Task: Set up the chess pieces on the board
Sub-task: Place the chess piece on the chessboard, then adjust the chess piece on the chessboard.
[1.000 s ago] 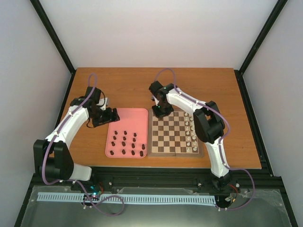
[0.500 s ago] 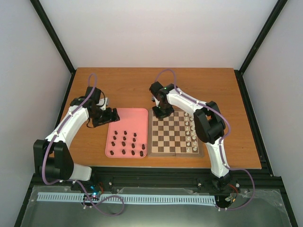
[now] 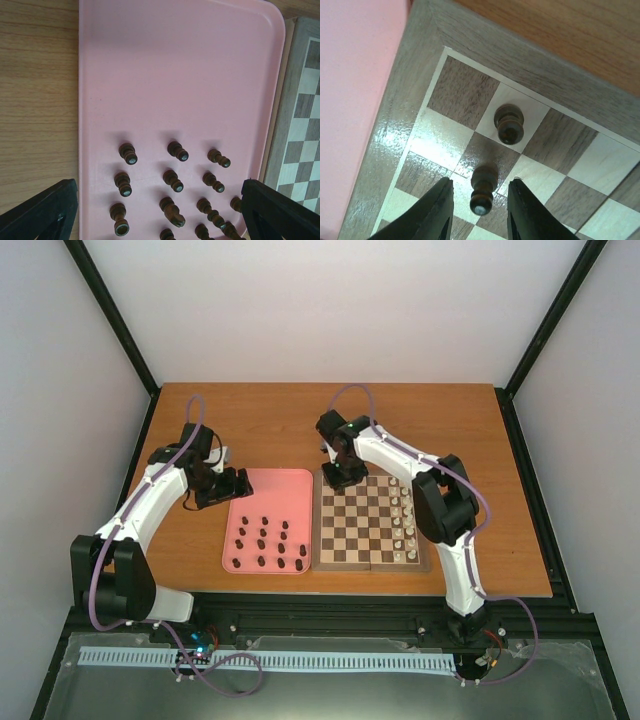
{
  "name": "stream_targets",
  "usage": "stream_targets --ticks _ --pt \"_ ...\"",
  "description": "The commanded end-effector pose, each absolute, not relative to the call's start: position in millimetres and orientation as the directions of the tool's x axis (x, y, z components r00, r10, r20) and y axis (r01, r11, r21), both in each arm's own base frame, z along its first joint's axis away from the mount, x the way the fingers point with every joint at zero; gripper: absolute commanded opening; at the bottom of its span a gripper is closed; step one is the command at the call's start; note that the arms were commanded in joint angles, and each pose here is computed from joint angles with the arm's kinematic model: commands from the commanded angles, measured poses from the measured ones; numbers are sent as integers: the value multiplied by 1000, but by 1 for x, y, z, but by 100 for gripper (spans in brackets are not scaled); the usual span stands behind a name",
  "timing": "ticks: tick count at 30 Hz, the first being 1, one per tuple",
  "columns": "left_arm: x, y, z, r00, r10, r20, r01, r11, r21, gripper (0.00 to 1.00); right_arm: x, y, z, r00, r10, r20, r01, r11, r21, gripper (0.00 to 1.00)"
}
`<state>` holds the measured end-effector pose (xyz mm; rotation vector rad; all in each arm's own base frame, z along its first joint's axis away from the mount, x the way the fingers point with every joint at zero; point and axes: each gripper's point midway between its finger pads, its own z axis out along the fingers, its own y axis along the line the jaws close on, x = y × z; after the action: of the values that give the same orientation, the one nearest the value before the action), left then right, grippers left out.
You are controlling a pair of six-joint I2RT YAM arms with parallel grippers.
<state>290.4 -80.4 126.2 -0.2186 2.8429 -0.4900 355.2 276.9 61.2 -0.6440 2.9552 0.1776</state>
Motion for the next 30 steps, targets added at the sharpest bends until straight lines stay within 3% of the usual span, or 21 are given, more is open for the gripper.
stream_targets --ticks 1,8,18,30 --pt "300 -82 138 -948 -188 -256 -87 928 -361 100 363 279 101 -895 -384 -228 -414 905 99 30" --pt "299 -82 138 -947 -189 -258 -87 929 -360 100 342 280 117 -899 -377 -224 -419 890 182 36" --pt "299 -82 139 -948 -188 -257 -87 929 -359 100 318 288 91 -927 -340 -160 -374 877 302 39" --pt "299 -81 139 -948 -186 -258 -86 930 -357 100 320 282 62 -932 -343 -117 -362 895 261 40"
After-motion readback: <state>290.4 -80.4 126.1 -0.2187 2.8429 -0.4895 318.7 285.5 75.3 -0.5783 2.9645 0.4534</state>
